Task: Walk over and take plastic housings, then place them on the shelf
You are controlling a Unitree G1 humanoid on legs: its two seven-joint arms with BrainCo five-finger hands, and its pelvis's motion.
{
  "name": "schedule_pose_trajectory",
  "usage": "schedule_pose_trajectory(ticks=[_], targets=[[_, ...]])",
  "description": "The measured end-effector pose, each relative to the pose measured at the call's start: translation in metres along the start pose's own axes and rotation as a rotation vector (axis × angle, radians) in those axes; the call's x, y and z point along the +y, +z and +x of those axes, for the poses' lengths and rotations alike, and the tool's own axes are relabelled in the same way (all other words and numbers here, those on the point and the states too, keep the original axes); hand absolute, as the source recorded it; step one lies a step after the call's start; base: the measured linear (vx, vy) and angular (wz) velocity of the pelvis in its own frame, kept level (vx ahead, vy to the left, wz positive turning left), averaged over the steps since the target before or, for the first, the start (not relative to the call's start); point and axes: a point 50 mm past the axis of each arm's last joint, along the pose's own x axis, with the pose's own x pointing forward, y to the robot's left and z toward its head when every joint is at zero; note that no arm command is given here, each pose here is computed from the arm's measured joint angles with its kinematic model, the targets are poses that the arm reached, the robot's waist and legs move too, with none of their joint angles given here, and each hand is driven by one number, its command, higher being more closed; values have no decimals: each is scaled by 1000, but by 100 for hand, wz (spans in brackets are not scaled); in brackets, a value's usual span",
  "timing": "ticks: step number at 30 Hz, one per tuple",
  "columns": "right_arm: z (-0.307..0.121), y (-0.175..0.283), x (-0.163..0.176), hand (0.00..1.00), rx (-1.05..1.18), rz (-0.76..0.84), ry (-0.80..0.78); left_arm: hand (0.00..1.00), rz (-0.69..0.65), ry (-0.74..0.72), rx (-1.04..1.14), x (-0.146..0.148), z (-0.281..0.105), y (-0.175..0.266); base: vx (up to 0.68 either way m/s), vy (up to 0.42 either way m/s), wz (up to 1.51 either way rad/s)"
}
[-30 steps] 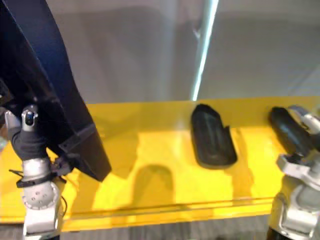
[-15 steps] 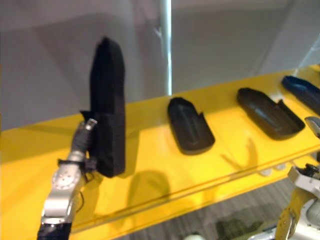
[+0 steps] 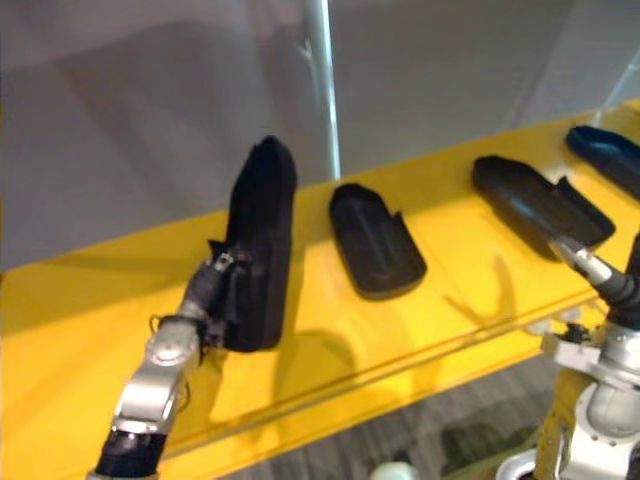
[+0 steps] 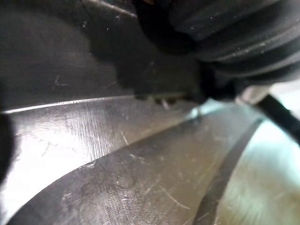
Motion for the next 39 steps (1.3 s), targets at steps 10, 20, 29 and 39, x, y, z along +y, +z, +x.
schedule_pose_trajectory(ticks=[10, 20, 29, 39], targets=[[-2, -9, 2, 0, 37, 50, 13, 100, 227, 116, 163, 17, 13, -20, 1, -3, 3], [-1, -9, 8, 0, 37, 82, 44, 100, 304, 159, 214, 22, 24, -20, 0, 0, 0], [0, -11, 12, 0, 44, 103, 57, 100, 316, 152, 242, 22, 24, -23, -17, -8, 2], [3, -9, 14, 0, 24, 113, 58, 0, 337, 81, 240, 27, 16, -23, -2, -5, 3]])
